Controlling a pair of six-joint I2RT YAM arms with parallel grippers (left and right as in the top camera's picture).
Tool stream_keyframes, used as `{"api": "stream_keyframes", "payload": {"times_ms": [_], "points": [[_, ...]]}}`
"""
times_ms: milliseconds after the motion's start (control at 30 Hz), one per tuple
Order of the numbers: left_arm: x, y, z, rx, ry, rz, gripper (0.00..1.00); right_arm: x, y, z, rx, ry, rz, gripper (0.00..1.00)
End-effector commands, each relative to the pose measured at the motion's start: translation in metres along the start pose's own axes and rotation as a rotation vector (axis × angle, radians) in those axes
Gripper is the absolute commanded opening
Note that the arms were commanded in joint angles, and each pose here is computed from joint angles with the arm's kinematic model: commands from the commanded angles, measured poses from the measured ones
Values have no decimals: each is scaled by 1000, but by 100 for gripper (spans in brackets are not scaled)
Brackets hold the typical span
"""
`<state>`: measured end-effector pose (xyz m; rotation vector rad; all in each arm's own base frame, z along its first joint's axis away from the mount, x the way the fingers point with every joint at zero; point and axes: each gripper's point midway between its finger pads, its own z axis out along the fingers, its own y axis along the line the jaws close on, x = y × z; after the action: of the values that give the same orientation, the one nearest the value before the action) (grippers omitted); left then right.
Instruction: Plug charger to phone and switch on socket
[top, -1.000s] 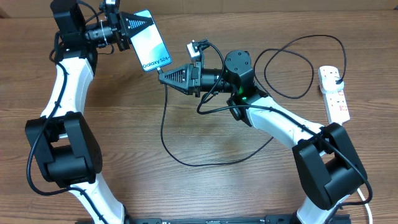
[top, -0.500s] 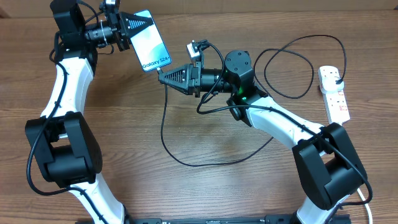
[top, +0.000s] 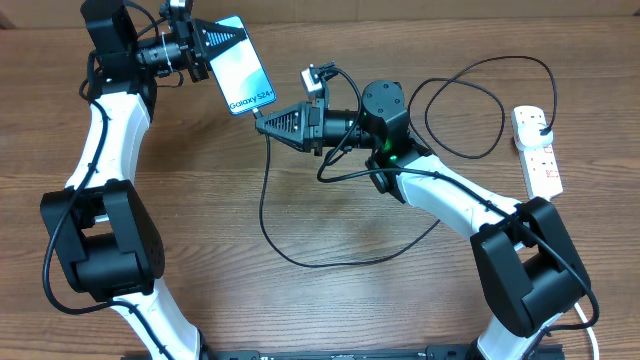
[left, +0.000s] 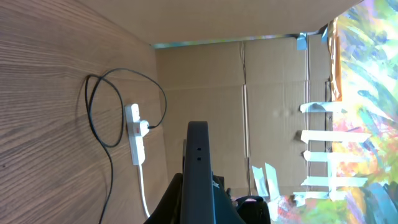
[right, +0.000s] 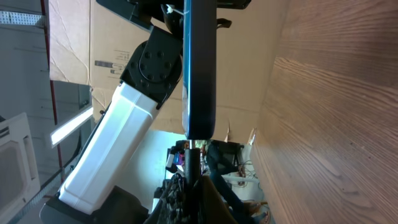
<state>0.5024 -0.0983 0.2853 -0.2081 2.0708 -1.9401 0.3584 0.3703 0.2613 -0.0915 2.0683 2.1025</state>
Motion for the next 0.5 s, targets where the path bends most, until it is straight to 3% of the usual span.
{"api": "stream_keyframes", "payload": {"times_ms": [0, 467], "points": [[15, -29, 3, 33, 66, 43, 4, -25, 5, -6, -2, -96, -18, 4], [10, -27, 4, 21, 38, 2, 4, -25, -5, -7, 31, -102, 24, 4]]}}
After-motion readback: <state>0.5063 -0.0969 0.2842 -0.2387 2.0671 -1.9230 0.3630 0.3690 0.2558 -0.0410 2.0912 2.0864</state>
